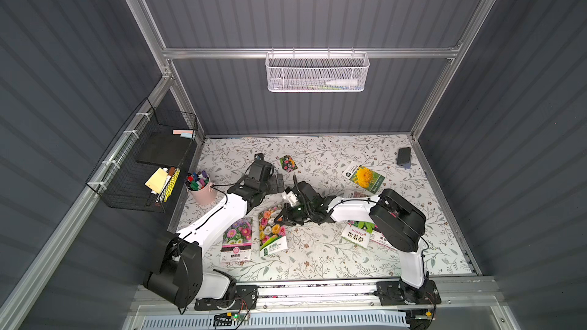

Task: Arrange the seed packets in a row
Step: Pick up the seed packet from the center of the board, then place the seed packet at the center of the board.

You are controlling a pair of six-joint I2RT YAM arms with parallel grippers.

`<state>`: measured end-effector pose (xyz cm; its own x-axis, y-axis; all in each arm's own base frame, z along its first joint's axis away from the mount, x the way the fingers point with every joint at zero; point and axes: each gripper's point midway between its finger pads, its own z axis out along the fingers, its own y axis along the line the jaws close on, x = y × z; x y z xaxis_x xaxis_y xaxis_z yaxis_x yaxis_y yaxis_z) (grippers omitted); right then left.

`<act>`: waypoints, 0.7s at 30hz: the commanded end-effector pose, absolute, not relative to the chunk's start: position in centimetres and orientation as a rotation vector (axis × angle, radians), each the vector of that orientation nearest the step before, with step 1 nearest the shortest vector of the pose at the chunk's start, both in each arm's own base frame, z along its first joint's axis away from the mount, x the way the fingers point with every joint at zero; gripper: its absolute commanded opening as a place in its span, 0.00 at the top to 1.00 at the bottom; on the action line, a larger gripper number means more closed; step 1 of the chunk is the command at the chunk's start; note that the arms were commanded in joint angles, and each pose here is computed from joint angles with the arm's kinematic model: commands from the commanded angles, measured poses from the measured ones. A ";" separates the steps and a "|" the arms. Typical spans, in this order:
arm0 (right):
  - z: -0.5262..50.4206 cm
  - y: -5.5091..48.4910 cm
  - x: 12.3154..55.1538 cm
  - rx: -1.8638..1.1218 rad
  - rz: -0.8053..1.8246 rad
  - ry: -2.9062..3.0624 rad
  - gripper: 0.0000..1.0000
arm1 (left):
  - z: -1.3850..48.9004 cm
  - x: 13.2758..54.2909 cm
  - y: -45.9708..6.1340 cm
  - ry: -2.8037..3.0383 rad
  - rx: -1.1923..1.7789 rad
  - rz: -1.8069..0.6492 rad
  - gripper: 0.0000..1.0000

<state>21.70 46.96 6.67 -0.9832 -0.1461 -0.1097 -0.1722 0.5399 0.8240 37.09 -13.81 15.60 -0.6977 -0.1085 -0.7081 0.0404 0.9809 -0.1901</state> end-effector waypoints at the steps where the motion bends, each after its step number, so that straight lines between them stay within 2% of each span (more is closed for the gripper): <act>1: 6.5 48.1 22.2 -0.237 1.467 2.718 1.00 | 15.6 36.5 -12.4 2.331 -0.045 -0.184 0.00; 21: 4.1 48.6 20.5 -0.169 1.366 2.809 1.00 | 14.7 36.0 -11.6 2.347 -0.108 -0.204 0.00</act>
